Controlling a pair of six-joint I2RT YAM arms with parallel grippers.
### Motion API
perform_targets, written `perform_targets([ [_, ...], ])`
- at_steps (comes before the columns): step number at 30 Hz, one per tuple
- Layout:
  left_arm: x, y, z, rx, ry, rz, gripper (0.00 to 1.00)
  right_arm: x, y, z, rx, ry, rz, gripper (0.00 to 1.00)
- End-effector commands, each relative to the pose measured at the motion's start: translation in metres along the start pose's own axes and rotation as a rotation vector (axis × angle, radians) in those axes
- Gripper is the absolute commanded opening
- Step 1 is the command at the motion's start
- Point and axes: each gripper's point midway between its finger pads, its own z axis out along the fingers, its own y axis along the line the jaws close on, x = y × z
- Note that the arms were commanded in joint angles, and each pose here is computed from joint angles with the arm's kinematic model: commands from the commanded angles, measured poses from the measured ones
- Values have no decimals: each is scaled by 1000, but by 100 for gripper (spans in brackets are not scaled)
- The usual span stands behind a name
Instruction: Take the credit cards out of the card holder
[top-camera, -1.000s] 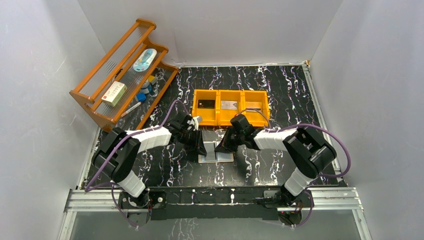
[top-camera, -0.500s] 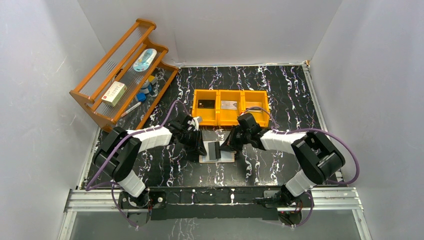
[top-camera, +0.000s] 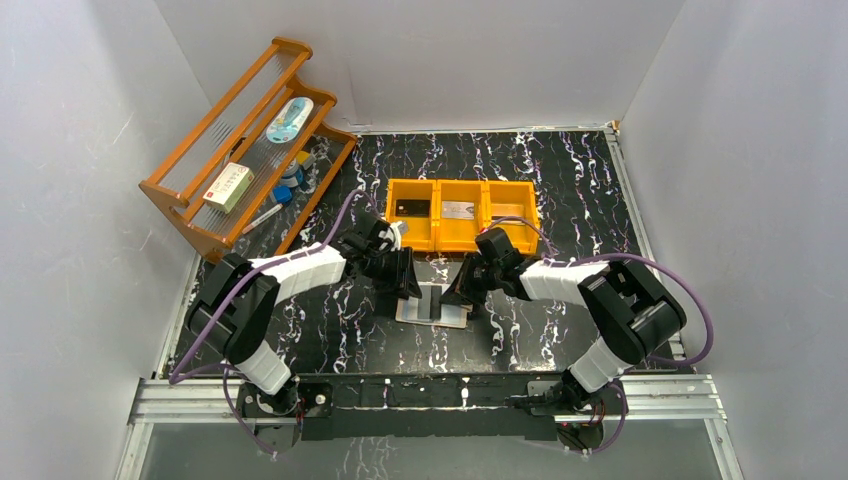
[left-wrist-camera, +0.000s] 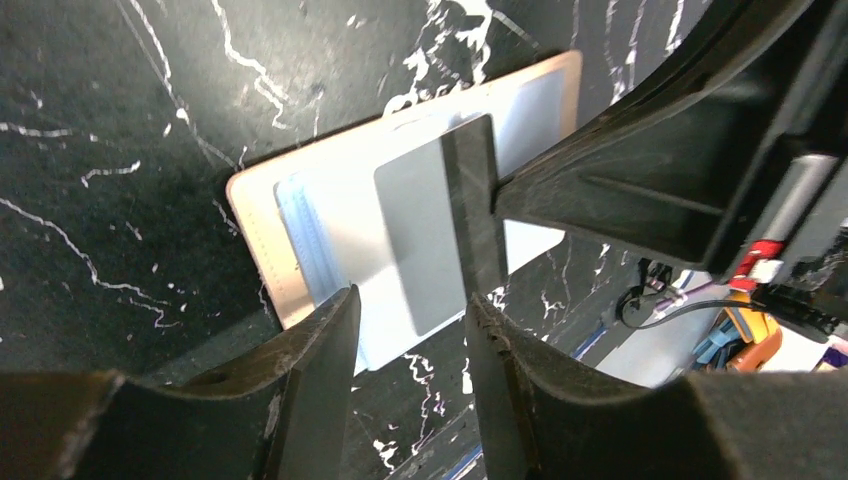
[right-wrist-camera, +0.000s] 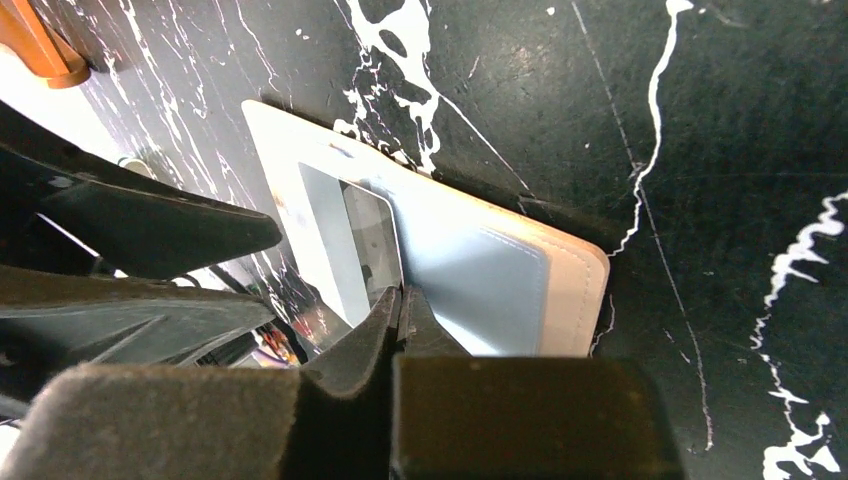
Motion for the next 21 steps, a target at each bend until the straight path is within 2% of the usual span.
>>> perform_targets([
  [1,-22,-29,-15,74,-63,59,43,1,-5,2,7,0,16,6],
  [4,-18,-31,-9,98,-35,58,43,1,-7,2,12,-2,17,10],
  [9,2,-37,4,145,74,98,42,0,-8,2,20,-8,22,23],
  [21,26,8,13,-74,112,52,36,1,4,4,-44,5,21,29],
])
